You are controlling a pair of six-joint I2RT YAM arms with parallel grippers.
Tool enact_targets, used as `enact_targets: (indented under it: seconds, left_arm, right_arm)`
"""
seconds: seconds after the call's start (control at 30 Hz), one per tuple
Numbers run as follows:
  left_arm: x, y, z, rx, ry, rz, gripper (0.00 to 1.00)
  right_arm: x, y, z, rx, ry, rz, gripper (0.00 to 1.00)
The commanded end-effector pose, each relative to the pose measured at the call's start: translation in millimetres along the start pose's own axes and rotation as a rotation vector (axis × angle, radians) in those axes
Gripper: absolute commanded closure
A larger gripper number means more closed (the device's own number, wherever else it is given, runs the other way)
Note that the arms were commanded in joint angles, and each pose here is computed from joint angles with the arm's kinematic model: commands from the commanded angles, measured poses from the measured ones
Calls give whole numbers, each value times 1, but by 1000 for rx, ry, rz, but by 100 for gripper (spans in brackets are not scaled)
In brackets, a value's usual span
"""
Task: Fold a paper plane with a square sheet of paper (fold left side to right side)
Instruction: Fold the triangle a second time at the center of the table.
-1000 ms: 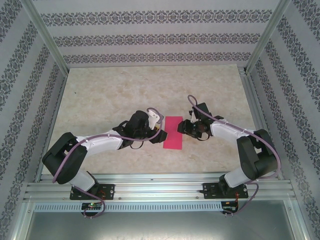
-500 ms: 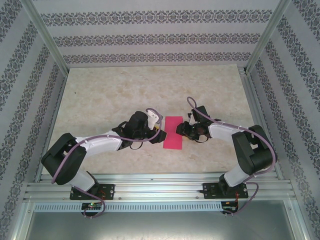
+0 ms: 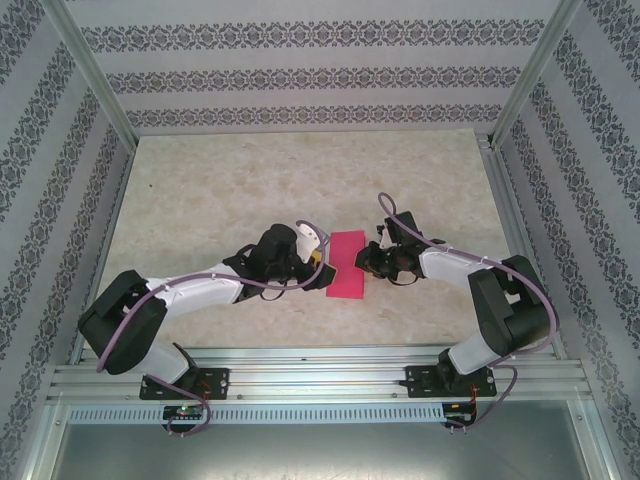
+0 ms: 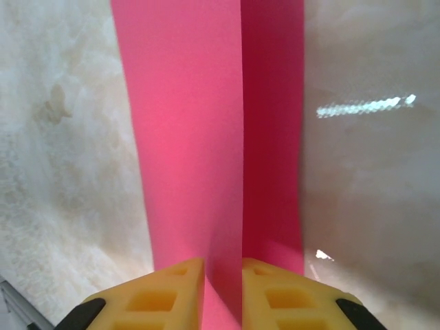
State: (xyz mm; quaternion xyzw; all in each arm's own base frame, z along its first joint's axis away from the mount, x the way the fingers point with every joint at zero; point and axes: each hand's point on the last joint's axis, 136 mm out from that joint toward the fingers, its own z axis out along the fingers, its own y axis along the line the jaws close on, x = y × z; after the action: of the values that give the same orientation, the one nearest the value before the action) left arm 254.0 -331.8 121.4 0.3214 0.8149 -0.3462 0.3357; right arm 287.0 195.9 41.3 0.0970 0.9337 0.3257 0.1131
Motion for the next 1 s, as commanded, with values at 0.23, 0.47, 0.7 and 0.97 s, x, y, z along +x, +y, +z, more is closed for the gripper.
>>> enact_targets:
  seconds: [0.23,0.47,0.7,0.97]
  left_arm:
    - [31,-46,23,33,138,230,40]
    - [46,-52,50,-40,209,294,37]
    - [45,-47,71,-122,233,325,36]
    - [45,-42,73,-154,245,328,59]
  right_arm:
    - [6,16,-7,-70,32,64,88]
    - [7,13,-8,-46,44,68,92]
    - [8,11,-6,-33,52,67,92]
    - [7,9,-8,-10,48,54,91]
